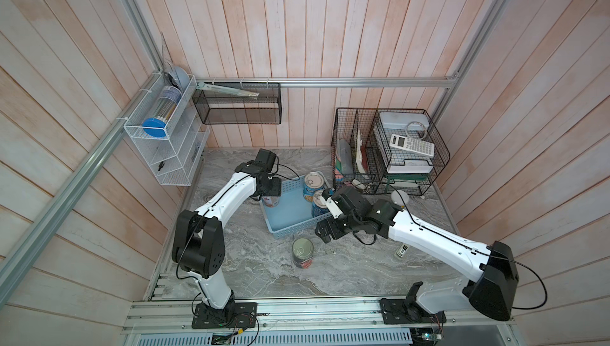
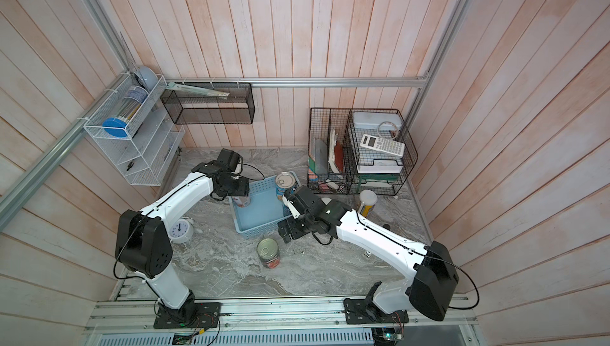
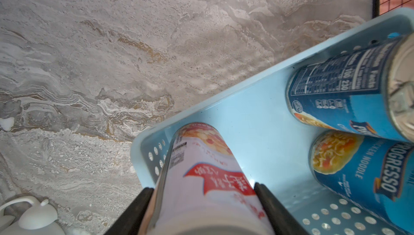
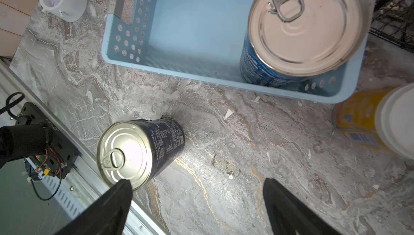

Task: Put the canned food in the basket
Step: Place the canned food in the basket, then pick up the canned food from the center of the board.

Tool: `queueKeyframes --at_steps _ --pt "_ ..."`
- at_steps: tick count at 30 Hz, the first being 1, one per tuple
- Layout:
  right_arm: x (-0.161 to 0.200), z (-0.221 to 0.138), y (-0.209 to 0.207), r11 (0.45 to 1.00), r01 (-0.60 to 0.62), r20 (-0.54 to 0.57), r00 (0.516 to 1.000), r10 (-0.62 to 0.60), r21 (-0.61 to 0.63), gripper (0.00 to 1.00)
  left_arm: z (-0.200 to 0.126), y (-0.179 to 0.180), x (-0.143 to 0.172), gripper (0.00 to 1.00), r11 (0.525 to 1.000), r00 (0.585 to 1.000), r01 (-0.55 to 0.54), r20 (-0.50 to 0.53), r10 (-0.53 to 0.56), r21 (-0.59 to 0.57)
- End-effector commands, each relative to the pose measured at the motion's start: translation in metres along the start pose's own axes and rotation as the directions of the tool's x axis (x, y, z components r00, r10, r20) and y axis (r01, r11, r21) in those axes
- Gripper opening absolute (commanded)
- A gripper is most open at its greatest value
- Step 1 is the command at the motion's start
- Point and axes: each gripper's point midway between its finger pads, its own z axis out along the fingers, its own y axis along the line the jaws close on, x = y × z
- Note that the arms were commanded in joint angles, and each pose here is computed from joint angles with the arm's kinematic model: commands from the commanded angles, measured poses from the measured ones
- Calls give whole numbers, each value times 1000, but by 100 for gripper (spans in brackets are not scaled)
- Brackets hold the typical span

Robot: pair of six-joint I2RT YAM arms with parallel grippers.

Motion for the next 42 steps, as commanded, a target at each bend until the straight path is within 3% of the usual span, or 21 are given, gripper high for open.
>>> queueKeyframes --at_steps 1,7,11,14,19,28,33,38,42 --pt "1 7 11 1000 15 -7 1000 -15 -25 98 6 4 -14 58 1000 999 4 51 -4 2" --pt "11 18 32 997 67 -49 996 -69 -48 98 20 11 -6 68 1000 1000 12 20 -11 -18" --pt "20 24 45 993 103 -75 991 -108 -64 98 25 13 -3 83 1000 1000 14 9 -13 -22" --pt "26 30 52 990 127 -94 987 -132 -65 98 27 13 -3 100 1000 1000 19 12 -19 -24" --pt "30 38 62 984 173 -123 976 -178 -50 98 19 15 -7 100 999 999 32 33 -31 -31" --pt "37 57 73 979 193 -172 964 -203 -70 98 -52 2 -23 100 996 982 75 168 -84 57" --pt "40 68 72 977 207 -199 956 -215 -58 98 -80 2 -9 100 994 978 73 192 -87 76" --pt "46 83 68 974 223 -231 946 -227 -41 98 -88 11 13 100 995 979 80 185 -90 62" --pt "44 86 68 969 247 -237 940 -247 -30 90 -95 15 30 100 994 974 90 204 -102 68"
